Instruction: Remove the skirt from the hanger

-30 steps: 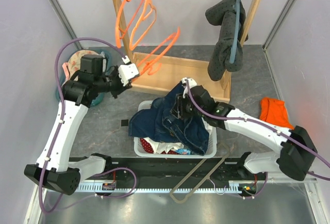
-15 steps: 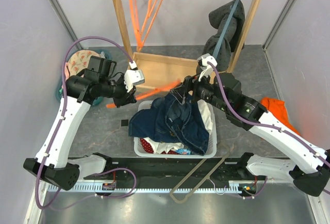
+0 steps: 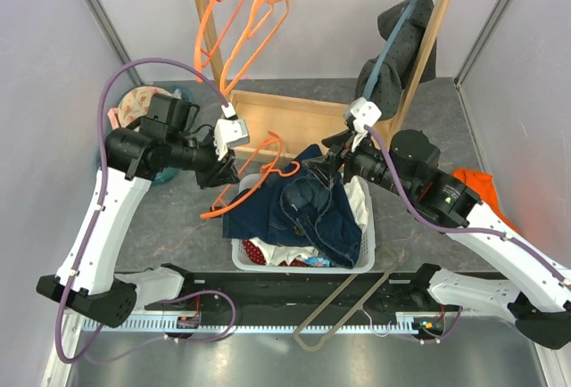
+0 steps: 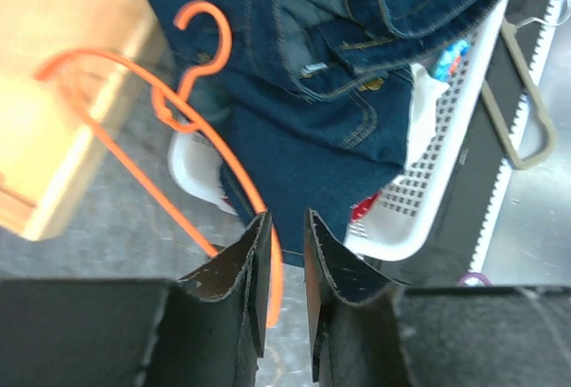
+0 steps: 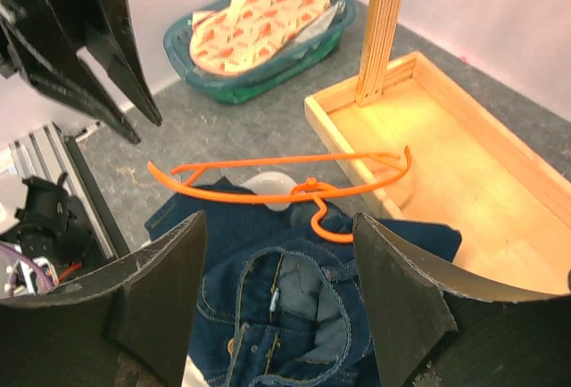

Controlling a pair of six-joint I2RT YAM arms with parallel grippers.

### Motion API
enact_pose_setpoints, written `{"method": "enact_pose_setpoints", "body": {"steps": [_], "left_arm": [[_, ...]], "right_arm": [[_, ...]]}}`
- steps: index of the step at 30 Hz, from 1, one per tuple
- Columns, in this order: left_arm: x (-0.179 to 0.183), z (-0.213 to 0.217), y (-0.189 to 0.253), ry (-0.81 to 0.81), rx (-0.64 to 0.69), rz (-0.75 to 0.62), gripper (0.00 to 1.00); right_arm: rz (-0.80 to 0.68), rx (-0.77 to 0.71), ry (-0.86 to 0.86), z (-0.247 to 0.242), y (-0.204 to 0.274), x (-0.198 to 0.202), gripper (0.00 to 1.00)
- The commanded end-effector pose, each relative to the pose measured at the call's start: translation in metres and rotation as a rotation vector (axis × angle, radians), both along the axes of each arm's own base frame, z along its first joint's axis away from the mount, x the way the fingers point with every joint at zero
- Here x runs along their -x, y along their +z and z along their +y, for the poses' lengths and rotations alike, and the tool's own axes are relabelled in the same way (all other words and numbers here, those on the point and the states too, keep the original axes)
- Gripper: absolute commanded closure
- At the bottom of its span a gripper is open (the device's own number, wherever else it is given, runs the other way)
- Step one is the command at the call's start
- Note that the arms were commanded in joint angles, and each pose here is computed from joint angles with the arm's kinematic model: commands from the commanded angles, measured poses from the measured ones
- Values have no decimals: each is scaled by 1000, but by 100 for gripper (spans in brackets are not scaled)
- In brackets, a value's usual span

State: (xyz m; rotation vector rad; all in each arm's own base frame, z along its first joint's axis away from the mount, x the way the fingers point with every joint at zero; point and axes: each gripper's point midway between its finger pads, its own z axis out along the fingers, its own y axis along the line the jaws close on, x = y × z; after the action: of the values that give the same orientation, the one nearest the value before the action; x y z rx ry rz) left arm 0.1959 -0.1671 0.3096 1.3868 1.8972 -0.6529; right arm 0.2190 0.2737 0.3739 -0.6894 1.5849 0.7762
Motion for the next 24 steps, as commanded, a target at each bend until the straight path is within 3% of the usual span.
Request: {"method": "enact_pose_setpoints", "body": {"steps": [1, 3, 4, 6, 11, 17, 24], "left_arm": [[19, -2, -43, 20, -28, 150, 58], [6, 1, -80, 81, -136, 90, 44], [5, 3, -86, 99, -161, 42, 27], [0, -1, -104, 104, -228, -43, 3], [-15, -19, -89, 142, -195, -116, 0], [-63, -27, -51, 316, -122, -297, 0], [-78, -39, -79, 384, -198, -326, 0]], "right_arm": [[21, 49, 20, 5, -13, -1, 27], [73, 42, -14, 8, -26, -8, 27], [78, 30, -16, 11, -29, -9, 26], [102, 10, -23, 15, -35, -12, 26], [141, 3, -14, 19, -51, -10, 27], [172, 2, -14, 16, -64, -6, 26], [200, -1, -41, 14, -74, -7, 27]]}}
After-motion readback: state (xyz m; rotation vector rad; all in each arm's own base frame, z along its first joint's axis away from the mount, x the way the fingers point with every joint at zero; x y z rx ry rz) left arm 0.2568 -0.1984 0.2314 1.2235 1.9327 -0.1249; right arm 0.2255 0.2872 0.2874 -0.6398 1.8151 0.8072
